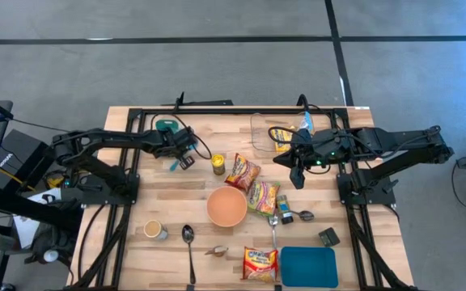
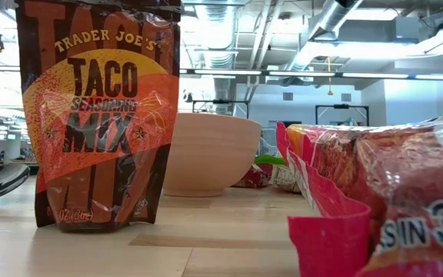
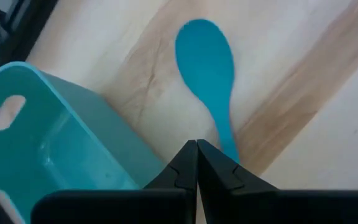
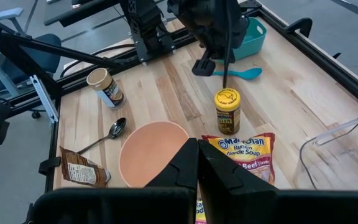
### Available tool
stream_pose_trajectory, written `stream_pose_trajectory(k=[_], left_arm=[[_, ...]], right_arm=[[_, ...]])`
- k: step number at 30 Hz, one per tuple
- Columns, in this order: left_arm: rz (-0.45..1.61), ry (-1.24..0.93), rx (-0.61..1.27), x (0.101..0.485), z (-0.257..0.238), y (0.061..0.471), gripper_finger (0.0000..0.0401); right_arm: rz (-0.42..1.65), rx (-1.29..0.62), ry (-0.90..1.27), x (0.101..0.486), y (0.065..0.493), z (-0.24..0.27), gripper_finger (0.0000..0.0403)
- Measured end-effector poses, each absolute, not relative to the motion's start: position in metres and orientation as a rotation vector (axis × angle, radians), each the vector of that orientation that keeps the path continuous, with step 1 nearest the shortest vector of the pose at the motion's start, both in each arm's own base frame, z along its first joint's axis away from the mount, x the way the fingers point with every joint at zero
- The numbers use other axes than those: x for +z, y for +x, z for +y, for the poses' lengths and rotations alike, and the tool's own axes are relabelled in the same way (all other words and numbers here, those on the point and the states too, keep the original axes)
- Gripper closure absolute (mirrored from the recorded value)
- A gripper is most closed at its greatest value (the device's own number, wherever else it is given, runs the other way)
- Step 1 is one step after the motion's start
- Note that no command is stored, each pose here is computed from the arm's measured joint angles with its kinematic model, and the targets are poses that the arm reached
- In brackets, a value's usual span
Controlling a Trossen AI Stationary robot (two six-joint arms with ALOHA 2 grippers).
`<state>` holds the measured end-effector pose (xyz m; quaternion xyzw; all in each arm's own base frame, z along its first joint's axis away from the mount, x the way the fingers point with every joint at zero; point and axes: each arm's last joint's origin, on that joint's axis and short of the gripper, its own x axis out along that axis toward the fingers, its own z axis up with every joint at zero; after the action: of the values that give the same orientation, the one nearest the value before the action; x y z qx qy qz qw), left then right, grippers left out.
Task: Pick & Place Food Item
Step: Put the blue baby spoon into the light green bin
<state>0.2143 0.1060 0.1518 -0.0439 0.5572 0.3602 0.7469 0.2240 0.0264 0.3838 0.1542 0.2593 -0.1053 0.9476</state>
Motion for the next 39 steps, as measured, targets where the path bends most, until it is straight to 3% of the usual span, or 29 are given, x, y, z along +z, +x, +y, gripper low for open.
stream_pose_trajectory(k=[10, 39], left_arm=[[1.303, -0.050, 0.751, 0.131, 0.100, 0.223, 0.0401], [1.214, -0.050, 0.636, 0.136, 0.082, 0.236, 0.0401]], right_arm=[[0.527, -0.214, 0.314, 0.384, 0.224, 0.026, 0.0401], [0.536, -0.215, 0.309, 0.383, 0.224, 0.026, 0.0401]])
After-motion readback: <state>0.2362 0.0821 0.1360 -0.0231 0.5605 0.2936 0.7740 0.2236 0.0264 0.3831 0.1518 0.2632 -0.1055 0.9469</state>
